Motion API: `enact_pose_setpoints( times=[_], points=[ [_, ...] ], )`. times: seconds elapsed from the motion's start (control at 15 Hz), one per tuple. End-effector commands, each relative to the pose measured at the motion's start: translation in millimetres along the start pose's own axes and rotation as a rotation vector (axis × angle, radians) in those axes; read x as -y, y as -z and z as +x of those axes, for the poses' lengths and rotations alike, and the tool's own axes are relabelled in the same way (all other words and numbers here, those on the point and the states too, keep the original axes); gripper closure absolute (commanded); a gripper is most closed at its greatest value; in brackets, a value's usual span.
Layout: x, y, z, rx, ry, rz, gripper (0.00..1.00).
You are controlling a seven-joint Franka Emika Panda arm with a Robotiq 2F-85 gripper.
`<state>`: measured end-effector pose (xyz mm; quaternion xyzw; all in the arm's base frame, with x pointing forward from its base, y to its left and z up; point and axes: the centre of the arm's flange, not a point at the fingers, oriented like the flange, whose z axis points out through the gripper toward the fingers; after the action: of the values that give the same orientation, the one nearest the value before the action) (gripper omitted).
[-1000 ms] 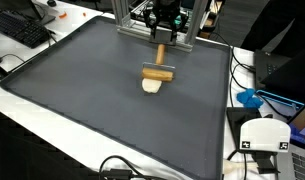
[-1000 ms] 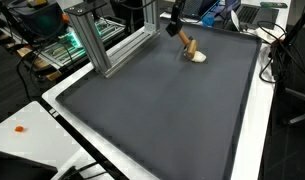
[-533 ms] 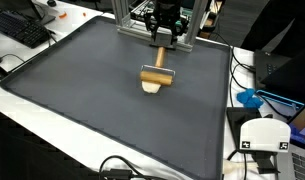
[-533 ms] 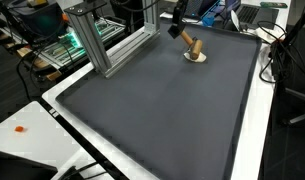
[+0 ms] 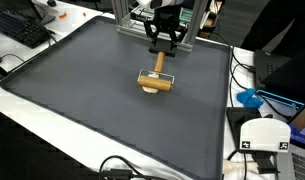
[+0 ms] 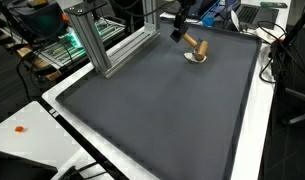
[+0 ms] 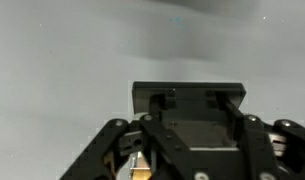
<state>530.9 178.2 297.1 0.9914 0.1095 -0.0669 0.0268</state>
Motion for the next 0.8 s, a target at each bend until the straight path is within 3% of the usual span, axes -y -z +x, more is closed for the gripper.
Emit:
enact_pose_setpoints(
  times=[0.0, 0.73],
  points=[
    [4.8, -0.4, 9.7, 0.004, -0.017, 0.018, 0.65],
    [3.9, 4.7, -20.1, 0.203, 0.013, 0.046, 0.65]
  ],
)
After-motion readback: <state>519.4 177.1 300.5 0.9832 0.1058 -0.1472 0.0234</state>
